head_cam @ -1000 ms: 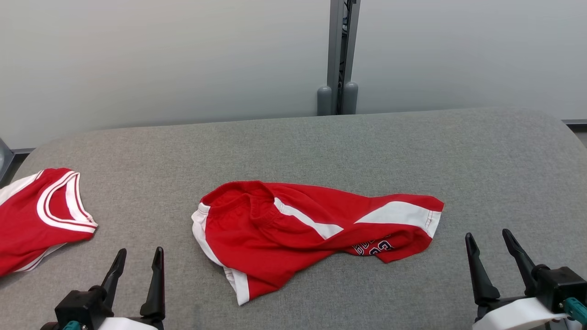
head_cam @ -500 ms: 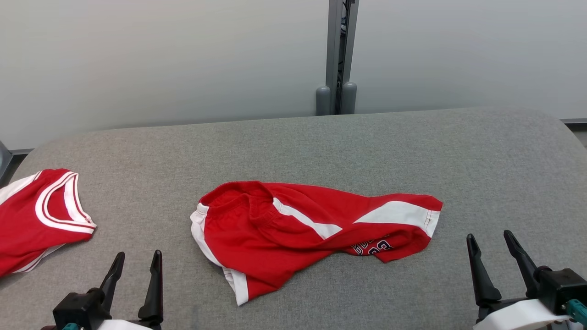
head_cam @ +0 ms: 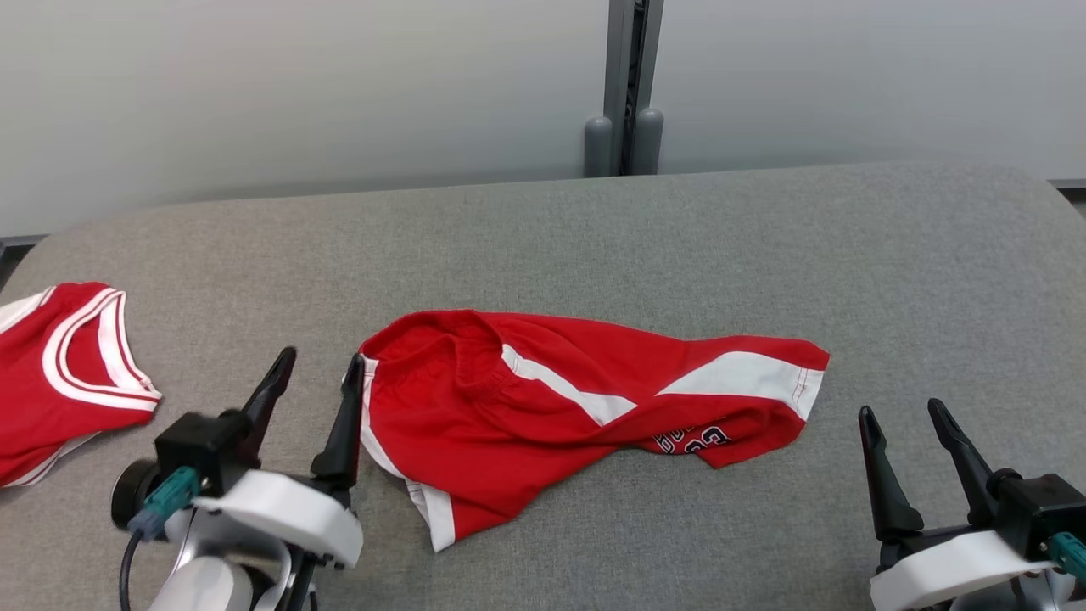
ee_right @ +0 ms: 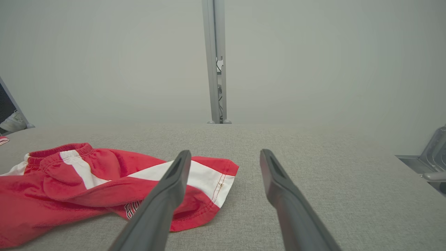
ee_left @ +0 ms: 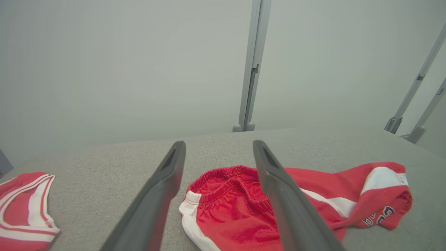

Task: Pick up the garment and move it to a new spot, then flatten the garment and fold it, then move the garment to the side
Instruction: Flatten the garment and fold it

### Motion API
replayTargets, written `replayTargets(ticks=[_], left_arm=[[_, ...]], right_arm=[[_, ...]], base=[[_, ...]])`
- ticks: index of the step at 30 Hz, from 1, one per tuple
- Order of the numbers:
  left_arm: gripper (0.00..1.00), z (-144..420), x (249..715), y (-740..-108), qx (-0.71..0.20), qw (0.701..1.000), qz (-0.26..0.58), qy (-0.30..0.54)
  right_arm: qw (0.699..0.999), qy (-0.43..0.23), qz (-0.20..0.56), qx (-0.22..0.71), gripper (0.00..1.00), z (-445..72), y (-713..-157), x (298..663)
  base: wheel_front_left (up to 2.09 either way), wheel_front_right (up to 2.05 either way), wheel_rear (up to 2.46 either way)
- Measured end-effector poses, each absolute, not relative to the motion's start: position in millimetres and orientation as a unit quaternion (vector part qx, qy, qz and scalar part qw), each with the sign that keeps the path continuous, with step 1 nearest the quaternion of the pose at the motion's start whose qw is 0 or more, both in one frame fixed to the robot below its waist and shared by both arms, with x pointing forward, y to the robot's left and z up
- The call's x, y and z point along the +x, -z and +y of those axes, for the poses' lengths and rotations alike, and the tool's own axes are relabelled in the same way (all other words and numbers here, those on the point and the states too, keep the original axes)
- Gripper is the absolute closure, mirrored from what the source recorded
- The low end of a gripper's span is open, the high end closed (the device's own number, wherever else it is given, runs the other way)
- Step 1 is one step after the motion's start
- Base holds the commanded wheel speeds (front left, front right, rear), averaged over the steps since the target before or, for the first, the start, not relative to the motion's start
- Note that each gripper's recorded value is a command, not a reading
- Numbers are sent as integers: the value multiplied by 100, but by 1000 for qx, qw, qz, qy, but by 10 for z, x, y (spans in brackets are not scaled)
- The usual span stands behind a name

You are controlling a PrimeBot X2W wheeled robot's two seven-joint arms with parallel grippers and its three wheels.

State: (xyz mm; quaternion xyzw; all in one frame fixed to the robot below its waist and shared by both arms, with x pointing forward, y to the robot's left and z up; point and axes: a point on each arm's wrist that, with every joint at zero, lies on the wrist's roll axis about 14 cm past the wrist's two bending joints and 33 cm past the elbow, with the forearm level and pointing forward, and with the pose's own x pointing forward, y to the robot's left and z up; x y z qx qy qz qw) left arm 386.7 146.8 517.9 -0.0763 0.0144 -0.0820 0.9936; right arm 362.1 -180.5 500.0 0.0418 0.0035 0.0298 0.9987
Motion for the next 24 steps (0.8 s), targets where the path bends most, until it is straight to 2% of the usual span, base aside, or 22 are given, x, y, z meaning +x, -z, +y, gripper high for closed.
replayTargets(ticks=[6,13,20,24], left_arm=[[0,966,4257,-5204,-71,983,34,166],[0,468,4556,-4839,-79,962,115,234],[0,225,4612,-4303,-81,935,221,265],[0,152,4600,-4154,-79,924,252,276]], right_arm=[[999,-26,12,41,0,-1825,-4926,3747],[999,-14,20,43,0,-1903,-4824,3853],[998,15,42,46,0,-2078,-4630,3831],[997,26,50,46,0,-2145,-4558,3811]], base=[[0,0,0],[0,0,0],[0,0,0],[0,0,0]])
